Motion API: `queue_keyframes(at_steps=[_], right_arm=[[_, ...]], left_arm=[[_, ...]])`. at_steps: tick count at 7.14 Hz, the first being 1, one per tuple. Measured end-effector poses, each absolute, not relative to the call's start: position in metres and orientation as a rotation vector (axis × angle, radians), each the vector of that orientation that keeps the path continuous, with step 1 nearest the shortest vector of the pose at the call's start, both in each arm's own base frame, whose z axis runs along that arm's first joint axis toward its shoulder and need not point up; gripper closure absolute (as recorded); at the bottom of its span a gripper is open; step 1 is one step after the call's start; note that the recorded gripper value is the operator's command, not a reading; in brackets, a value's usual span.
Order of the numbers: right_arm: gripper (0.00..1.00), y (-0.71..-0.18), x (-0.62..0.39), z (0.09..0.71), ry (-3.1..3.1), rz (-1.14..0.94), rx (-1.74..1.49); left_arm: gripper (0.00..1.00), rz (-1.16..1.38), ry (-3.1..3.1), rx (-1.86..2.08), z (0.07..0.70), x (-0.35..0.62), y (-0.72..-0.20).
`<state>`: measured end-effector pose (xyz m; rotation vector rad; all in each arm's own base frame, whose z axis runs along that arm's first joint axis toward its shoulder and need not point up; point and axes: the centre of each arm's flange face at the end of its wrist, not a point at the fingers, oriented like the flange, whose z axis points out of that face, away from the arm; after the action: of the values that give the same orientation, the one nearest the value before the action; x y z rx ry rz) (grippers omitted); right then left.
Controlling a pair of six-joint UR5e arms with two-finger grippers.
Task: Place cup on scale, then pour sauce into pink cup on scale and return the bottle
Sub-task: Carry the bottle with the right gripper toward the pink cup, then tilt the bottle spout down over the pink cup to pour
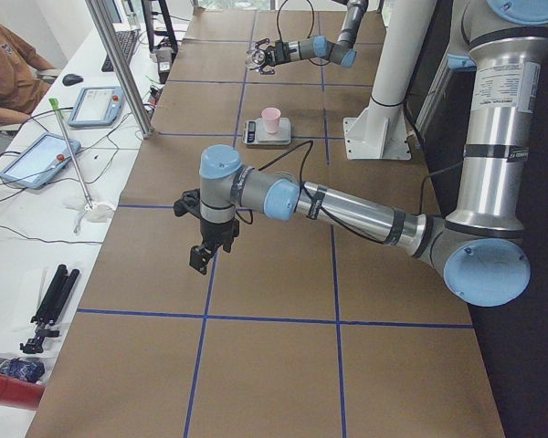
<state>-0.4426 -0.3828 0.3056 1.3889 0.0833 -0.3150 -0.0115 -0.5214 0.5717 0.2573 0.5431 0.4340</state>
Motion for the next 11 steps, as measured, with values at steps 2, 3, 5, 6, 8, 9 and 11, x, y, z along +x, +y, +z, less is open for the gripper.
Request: queue_keyframes(at_steps=[2,3,5,6,8,9,11], right_arm=[[1.0,-0.388,-0.462,0.3,0.126,-0.321,1.395],[1.0,-0.389,-0.474,0.3,0.161,-0.333,1.397],[1.0,-0.392,-0.491,0.292,0.25,-0.389,1.384],[1.0,-0.392,-0.5,0.285,0.297,-0.419,1.368],[1.0,-0.389,-0.511,0.282,0.402,-0.48,1.336],[1.0,-0.386,-0.515,0.282,0.451,-0.509,1.325],[1.0,-0.381,-0.52,0.281,0.502,-0.539,1.321]], left_arm=[[0.0,0.392,0.616,0.194,0.605,-0.018,-0.517],[0.0,0.375,0.672,0.177,0.61,-0.017,-0.517],[0.0,0.365,0.705,0.174,0.608,-0.016,-0.52],[0.0,0.366,0.706,0.179,0.605,-0.016,-0.523],[0.0,0.369,0.702,0.19,0.599,-0.016,-0.528],[0.0,0.371,0.701,0.193,0.597,-0.016,-0.529],[0.0,0.374,0.698,0.199,0.595,-0.016,-0.531]])
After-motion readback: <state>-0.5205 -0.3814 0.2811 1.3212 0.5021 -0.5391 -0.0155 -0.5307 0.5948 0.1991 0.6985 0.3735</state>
